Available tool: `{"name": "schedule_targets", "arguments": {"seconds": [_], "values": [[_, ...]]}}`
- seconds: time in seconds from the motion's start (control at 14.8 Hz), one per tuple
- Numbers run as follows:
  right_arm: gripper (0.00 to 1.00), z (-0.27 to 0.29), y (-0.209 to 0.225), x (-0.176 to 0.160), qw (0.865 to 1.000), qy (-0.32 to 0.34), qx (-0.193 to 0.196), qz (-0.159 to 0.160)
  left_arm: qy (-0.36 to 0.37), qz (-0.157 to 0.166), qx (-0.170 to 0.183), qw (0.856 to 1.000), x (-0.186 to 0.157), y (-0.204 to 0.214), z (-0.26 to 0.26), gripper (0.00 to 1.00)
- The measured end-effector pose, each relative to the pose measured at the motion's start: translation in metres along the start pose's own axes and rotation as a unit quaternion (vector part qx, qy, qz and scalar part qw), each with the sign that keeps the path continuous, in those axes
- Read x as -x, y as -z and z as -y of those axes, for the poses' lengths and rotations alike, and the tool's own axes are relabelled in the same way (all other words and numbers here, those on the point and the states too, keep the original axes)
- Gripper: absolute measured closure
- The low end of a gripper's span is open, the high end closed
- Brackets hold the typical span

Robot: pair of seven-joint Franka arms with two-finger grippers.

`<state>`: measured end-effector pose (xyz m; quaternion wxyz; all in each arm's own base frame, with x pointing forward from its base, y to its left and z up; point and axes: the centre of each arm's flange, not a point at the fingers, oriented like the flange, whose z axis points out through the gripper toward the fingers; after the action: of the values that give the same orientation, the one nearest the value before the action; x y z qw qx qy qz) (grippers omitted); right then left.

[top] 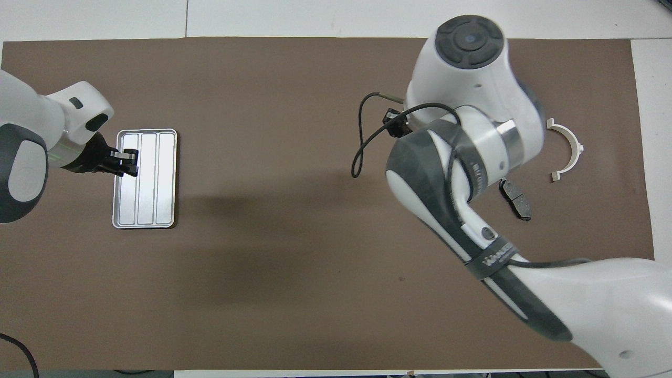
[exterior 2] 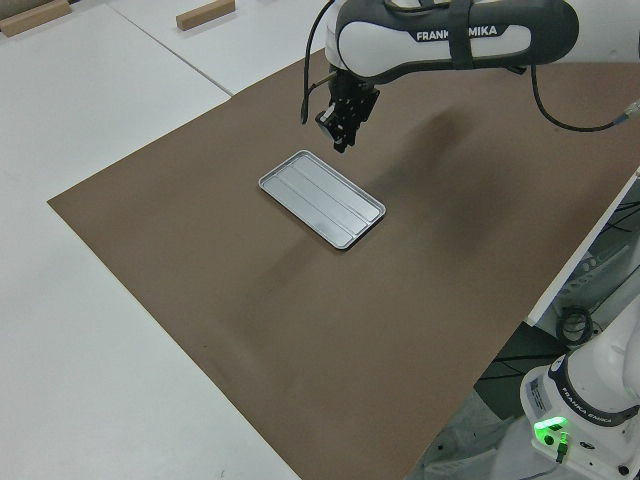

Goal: Pick bearing gear from pile to tray

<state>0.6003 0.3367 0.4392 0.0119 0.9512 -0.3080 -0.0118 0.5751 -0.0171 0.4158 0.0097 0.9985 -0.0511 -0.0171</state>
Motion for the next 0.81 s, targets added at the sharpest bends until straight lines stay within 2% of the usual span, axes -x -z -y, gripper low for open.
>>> {"name": "schedule_targets", "arguments": {"seconds": [0.2,0.41,0.54,0.81], "values": [[0.65,0.033,-0.047,0.057,0.998,-0.055,-0.018,0.004,-0.009,-0.005,0.0,1.0,0.012,-0.042,-0.011,0.76],[0.65,0.06,-0.11,0.098,0.996,-0.084,-0.019,-0.017,-0.009,-0.012,-0.001,1.0,0.017,-0.055,-0.006,0.76],[0.65,0.069,-0.138,0.11,0.996,-0.087,-0.023,-0.012,-0.013,-0.012,-0.001,1.0,0.019,-0.058,0.004,0.76],[0.65,0.07,-0.145,0.107,0.996,-0.088,-0.03,-0.013,-0.012,-0.026,-0.003,1.0,0.026,-0.074,0.018,0.76]]}}
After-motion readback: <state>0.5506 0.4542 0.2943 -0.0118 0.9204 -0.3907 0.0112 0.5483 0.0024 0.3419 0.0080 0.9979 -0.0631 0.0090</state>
